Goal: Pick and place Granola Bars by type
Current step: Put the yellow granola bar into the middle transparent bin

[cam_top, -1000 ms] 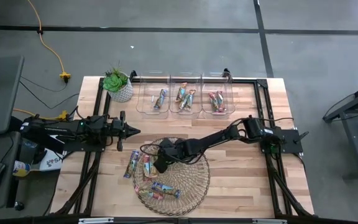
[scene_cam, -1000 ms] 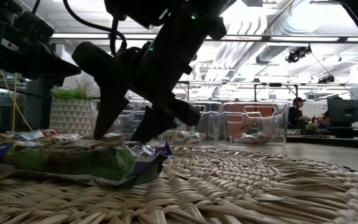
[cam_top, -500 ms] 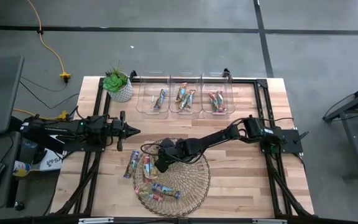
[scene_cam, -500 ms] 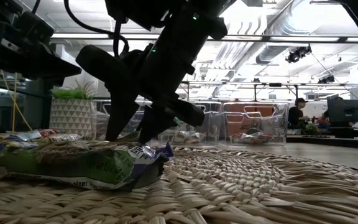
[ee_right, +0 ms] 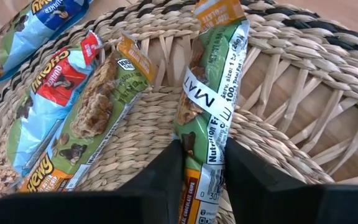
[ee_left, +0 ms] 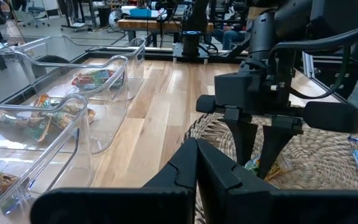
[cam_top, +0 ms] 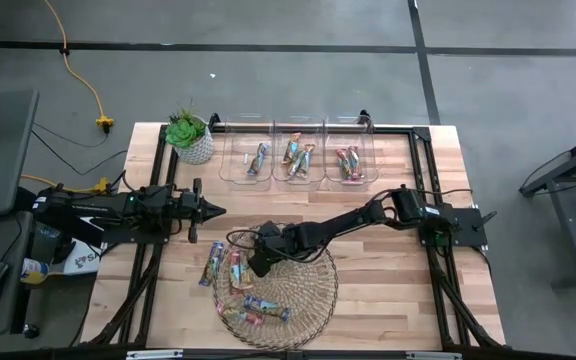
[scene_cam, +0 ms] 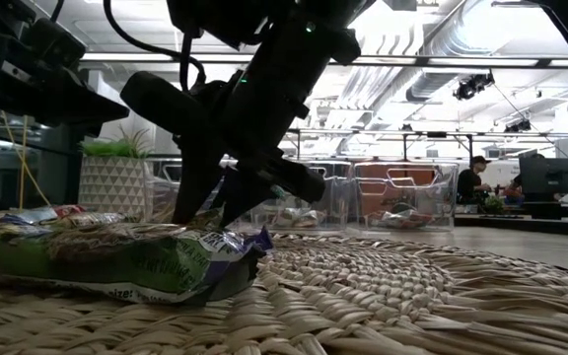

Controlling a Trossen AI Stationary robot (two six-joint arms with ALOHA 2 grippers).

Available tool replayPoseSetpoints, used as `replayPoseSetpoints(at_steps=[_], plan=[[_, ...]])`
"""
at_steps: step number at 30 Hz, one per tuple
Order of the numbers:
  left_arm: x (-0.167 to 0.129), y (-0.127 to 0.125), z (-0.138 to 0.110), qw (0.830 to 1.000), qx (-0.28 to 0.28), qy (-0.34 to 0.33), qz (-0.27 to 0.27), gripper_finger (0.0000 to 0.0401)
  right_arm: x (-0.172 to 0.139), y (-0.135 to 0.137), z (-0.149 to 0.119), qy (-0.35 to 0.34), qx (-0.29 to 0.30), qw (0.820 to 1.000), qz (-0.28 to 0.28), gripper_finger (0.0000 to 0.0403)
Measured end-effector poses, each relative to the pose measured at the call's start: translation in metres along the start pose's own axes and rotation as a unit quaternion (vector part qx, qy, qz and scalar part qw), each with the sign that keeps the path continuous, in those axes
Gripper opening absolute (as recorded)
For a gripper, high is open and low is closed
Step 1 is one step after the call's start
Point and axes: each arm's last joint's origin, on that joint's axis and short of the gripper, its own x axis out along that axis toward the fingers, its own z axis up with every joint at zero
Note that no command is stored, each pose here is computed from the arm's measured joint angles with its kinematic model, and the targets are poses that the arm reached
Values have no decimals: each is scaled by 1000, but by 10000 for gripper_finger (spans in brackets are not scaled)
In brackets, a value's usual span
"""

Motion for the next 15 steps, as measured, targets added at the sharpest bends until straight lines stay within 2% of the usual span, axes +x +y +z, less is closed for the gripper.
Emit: replayPoseSetpoints(at_steps=[15], plan=[[0,0,0,1000,0,0,0,1,-34,9,21,-28,1,999,47,86]])
